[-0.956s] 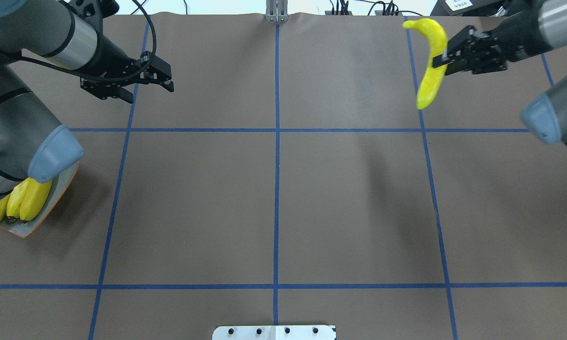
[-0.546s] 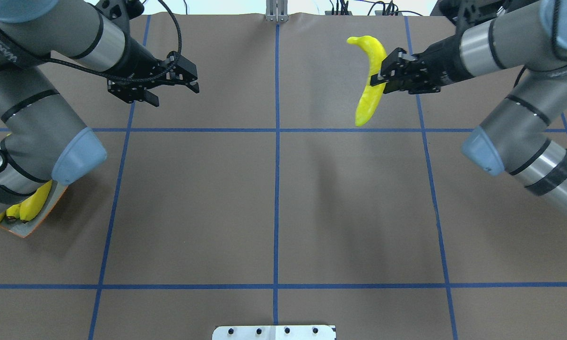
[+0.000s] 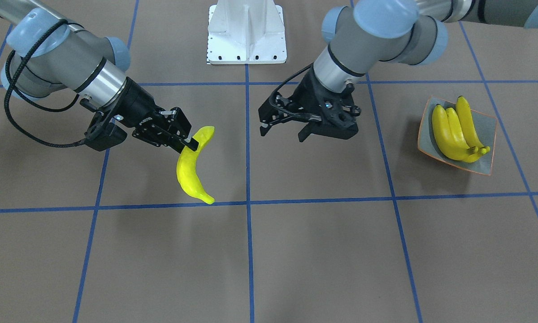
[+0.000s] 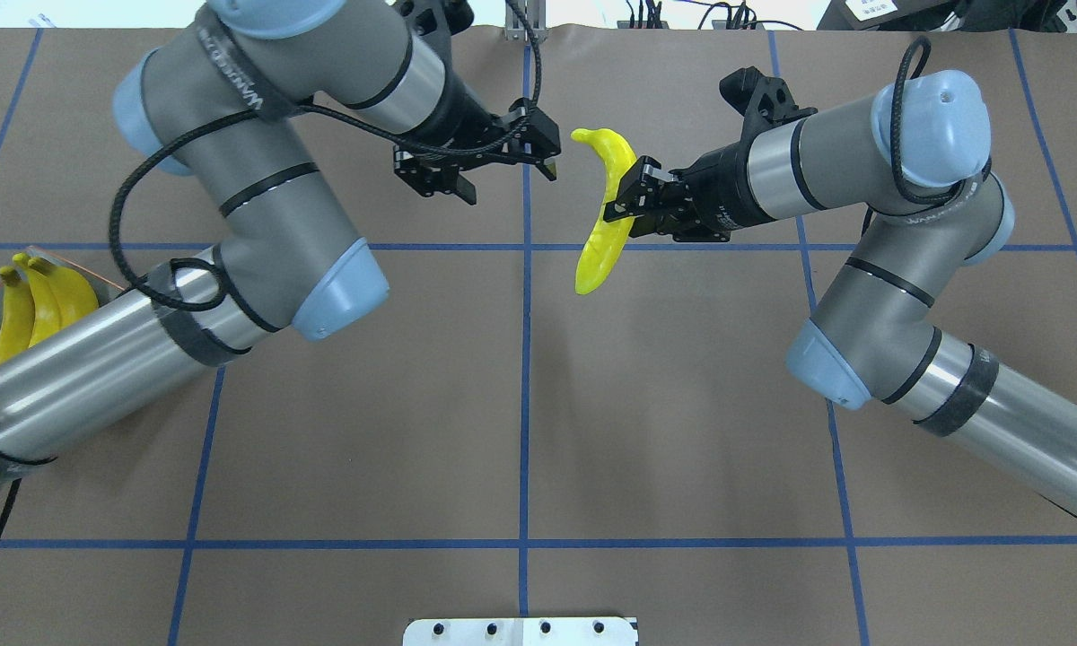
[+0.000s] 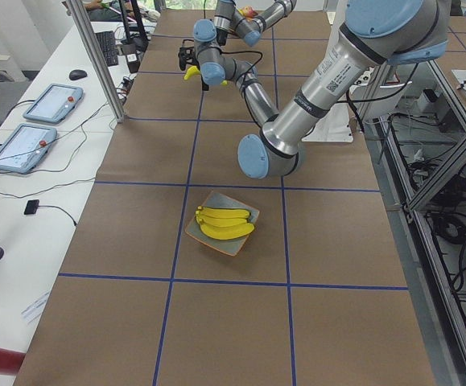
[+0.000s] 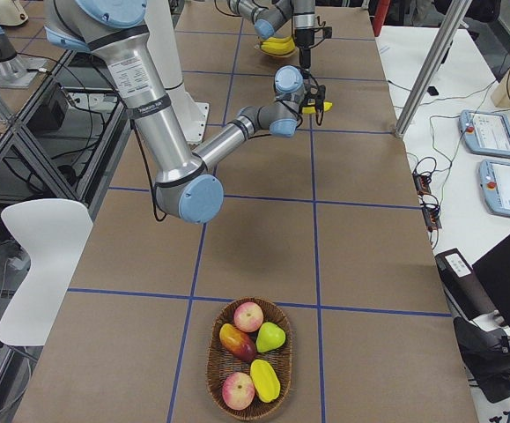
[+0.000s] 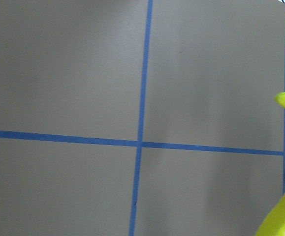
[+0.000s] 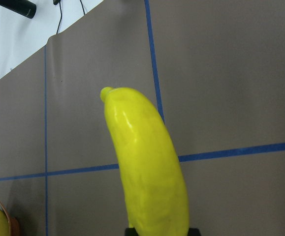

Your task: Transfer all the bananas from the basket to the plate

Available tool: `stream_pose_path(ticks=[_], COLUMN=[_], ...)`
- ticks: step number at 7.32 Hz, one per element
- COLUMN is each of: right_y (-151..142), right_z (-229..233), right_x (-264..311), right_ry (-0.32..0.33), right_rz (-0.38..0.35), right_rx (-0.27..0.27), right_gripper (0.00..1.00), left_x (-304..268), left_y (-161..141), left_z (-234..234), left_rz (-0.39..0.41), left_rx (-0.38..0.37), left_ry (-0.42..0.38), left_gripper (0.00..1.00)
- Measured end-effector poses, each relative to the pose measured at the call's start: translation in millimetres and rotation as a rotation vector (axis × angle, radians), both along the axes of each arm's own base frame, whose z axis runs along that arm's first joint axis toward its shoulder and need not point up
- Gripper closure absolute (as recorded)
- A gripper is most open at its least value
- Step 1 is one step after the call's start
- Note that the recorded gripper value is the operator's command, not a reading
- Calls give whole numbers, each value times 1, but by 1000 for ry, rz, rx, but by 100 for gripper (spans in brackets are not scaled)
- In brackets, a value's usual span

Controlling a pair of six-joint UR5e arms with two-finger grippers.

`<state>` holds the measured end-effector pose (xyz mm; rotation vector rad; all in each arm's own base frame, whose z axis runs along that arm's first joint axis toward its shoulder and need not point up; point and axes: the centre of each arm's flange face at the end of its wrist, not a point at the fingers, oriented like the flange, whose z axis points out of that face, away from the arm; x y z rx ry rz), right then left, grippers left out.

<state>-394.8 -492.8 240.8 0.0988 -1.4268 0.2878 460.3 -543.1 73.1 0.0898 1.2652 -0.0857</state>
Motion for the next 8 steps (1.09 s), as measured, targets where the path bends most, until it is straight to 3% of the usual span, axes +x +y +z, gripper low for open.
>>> stream_pose_path(ticks=[7,8], right_y=[16,17], right_z=[-18,-20], right_x=[6,7], right_ry=[-35,-39], right_rz=[-2,-2], right_rx=[18,20], right_gripper=[100,100], left_x=[38,43], left_y=[-31,-34], left_z=[-32,-30], left_rz=[-18,-18], left_rx=[-2,-3], left_ry=[9,10], left_gripper=[1,7])
